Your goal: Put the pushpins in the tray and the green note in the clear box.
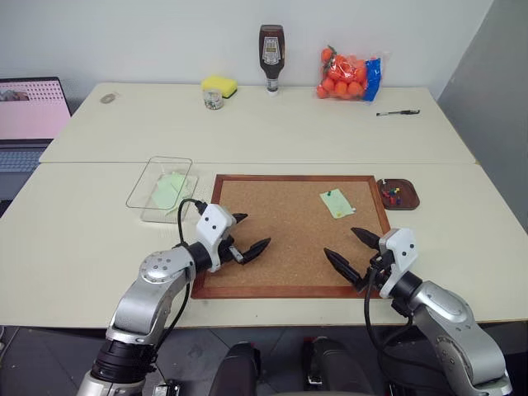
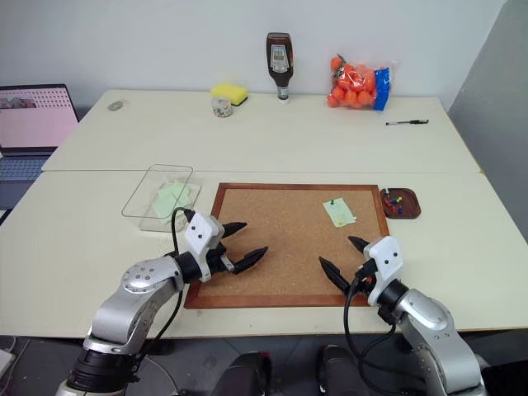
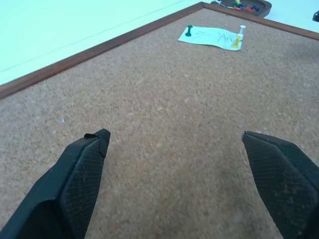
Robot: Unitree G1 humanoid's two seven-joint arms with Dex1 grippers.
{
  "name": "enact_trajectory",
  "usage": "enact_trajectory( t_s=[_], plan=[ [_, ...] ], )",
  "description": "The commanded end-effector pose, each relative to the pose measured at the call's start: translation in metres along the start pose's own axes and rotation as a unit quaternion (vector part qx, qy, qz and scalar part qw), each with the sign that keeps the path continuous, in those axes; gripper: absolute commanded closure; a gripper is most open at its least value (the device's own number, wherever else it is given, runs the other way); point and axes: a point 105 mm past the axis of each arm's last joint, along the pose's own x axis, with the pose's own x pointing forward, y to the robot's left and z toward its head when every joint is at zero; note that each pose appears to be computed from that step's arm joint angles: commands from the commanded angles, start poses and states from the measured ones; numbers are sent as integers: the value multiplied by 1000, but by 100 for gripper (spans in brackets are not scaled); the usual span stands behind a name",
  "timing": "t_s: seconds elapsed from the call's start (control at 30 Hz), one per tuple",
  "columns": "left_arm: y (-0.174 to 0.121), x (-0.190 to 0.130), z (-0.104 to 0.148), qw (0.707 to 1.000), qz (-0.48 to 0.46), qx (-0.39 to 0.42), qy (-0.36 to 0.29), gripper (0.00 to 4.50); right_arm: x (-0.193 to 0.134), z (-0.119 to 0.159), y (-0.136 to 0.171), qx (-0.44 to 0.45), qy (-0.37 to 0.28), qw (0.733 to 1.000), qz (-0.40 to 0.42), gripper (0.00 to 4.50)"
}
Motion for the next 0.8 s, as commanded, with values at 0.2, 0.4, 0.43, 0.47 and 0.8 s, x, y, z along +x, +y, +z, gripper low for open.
enact_trajectory(
  t_s=[0.2, 0.4, 0.43, 0.47, 0.8],
  plan=[
    [5, -1, 11, 1000, 10, 22, -18, 0, 0, 17, -1, -15, -37, 999, -7, 2],
    [4, 4, 10, 1000, 2, 26, -12, 0, 1, 18, -7, -21, -40, 999, -22, 2],
    [4, 5, 9, 1000, 1, 28, -10, 0, 1, 17, -8, -21, -40, 999, -27, 2],
    [5, 6, 9, 999, -1, 33, -8, 0, 1, 17, -9, -20, -41, 998, -32, 2],
    [9, 19, 22, 998, -14, 48, -39, 0, 0, 22, -24, -16, -61, 995, -81, 2]
  ],
)
